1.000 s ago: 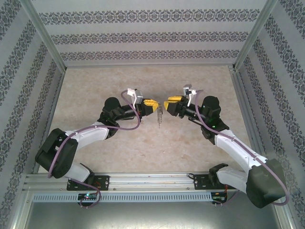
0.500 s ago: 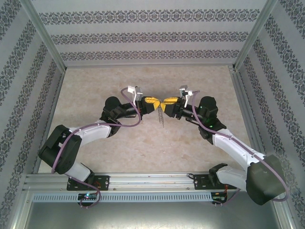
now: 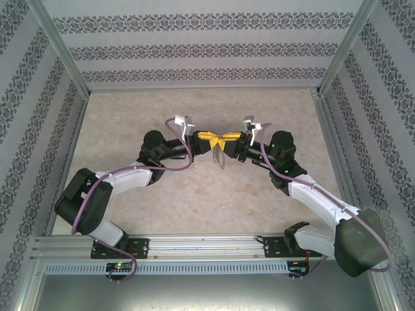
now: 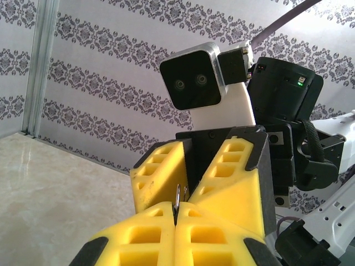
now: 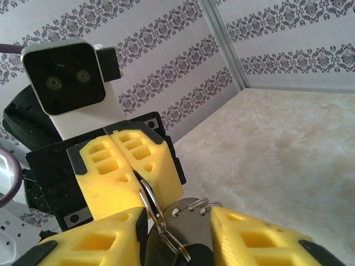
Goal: Put the keys on the keyring
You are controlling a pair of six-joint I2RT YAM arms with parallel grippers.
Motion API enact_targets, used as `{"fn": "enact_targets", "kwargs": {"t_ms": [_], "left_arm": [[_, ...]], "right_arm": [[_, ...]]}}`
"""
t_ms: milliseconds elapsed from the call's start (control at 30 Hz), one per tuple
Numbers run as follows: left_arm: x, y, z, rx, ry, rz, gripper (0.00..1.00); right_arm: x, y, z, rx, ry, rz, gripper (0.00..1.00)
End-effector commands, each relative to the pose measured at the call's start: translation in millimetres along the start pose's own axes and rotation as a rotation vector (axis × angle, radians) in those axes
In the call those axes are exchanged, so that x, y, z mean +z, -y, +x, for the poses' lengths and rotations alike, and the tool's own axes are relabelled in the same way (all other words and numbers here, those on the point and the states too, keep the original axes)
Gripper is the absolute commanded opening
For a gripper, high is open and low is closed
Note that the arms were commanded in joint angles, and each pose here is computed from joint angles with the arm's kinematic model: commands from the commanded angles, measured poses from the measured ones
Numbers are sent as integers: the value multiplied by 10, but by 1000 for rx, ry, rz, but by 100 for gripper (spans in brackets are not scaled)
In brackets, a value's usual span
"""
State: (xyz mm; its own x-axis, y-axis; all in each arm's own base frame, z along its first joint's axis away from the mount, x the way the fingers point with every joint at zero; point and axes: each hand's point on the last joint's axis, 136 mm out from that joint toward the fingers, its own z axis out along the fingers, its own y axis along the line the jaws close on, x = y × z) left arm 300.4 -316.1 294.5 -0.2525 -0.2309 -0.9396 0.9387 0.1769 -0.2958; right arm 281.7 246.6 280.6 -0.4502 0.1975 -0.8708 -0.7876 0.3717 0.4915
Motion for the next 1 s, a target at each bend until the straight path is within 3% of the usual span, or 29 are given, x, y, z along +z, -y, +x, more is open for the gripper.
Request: {"fn": "enact_targets", "kwargs": {"t_ms": [0, 133, 467, 733, 967], "left_arm": [[22, 87, -262, 59, 62, 51, 0], [26, 84, -253, 50, 56, 55, 0], [40, 76, -263, 42, 58, 55, 0], [29, 30, -256, 49, 58, 20, 0], [-31, 29, -312, 104, 47, -20, 24]], "right_arm": [[27, -141, -127, -34, 27, -51, 32], [19, -137, -138, -37, 32, -47, 28], [0, -155, -129, -41, 30, -55, 1], [-8, -151, -149, -47, 30, -54, 0], [-18, -121, -144, -60, 13, -47, 0]]}}
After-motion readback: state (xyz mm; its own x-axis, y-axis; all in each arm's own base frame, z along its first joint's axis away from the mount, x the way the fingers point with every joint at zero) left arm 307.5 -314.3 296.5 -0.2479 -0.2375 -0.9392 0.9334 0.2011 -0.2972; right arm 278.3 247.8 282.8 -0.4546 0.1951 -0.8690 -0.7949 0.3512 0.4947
